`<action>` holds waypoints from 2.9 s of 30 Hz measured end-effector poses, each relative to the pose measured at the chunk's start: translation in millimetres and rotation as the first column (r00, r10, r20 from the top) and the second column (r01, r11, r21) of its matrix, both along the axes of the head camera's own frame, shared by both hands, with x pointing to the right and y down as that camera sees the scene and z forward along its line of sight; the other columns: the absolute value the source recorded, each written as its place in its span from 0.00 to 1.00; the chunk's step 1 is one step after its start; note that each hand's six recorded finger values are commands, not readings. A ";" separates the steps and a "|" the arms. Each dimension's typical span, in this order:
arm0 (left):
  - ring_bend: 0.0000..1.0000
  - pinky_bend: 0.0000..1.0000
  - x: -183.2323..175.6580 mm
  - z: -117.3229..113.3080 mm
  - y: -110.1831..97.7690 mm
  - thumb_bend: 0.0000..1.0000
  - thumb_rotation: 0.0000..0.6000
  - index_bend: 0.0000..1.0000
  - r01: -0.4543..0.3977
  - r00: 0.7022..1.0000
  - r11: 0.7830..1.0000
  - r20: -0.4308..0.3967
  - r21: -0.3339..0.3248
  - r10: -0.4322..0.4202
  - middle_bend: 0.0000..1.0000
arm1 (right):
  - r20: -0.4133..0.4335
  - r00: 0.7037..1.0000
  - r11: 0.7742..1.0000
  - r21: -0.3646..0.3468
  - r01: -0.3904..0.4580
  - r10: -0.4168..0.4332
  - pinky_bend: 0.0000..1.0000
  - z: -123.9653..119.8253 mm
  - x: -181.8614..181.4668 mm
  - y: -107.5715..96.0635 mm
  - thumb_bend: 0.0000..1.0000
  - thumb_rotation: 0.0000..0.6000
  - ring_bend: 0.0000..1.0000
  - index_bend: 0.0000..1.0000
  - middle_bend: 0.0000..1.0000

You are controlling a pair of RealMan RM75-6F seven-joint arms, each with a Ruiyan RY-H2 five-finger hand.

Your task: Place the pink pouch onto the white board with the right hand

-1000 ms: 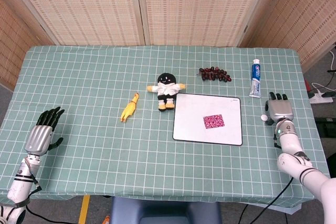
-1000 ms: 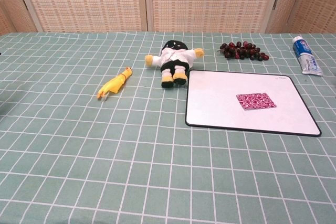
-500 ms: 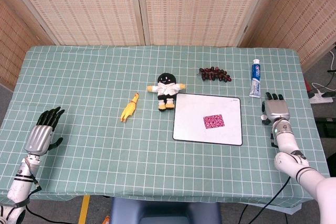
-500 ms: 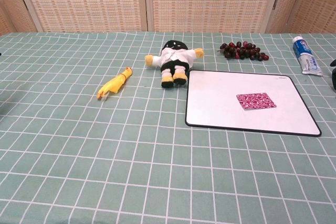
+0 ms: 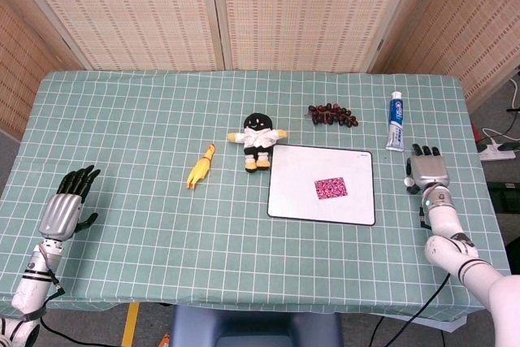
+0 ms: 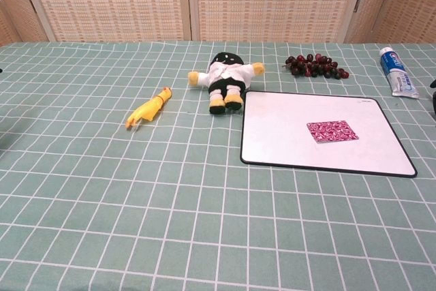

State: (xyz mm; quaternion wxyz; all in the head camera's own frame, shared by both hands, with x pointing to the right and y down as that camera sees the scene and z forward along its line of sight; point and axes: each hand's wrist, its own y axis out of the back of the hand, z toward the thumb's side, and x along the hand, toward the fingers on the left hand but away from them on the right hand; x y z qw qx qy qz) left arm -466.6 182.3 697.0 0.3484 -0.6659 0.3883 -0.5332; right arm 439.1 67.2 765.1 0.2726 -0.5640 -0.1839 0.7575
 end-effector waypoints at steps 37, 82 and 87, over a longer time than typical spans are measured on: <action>0.00 0.00 -3.8 -0.4 -2.2 0.22 1.00 0.00 0.008 1.000 1.000 0.016 0.004 -0.008 0.00 | 0.201 0.962 0.983 0.068 0.173 -0.183 0.00 -26.8 -114.0 -3.6 0.27 1.00 0.00 0.56 0.00; 0.00 0.00 -10.6 -3.6 -3.8 0.22 1.00 0.00 0.028 1.000 1.000 0.013 0.004 -0.028 0.00 | 0.222 0.941 0.967 0.070 0.246 -0.256 0.00 -33.1 -172.2 5.9 0.01 1.00 0.00 0.33 0.00; 0.00 0.00 -11.0 -3.7 -4.0 0.22 1.00 0.00 0.027 1.000 1.000 0.014 0.005 -0.027 0.00 | 0.174 0.960 0.966 0.180 0.187 -0.218 0.00 -70.8 -121.8 2.1 0.01 1.00 0.00 0.27 0.00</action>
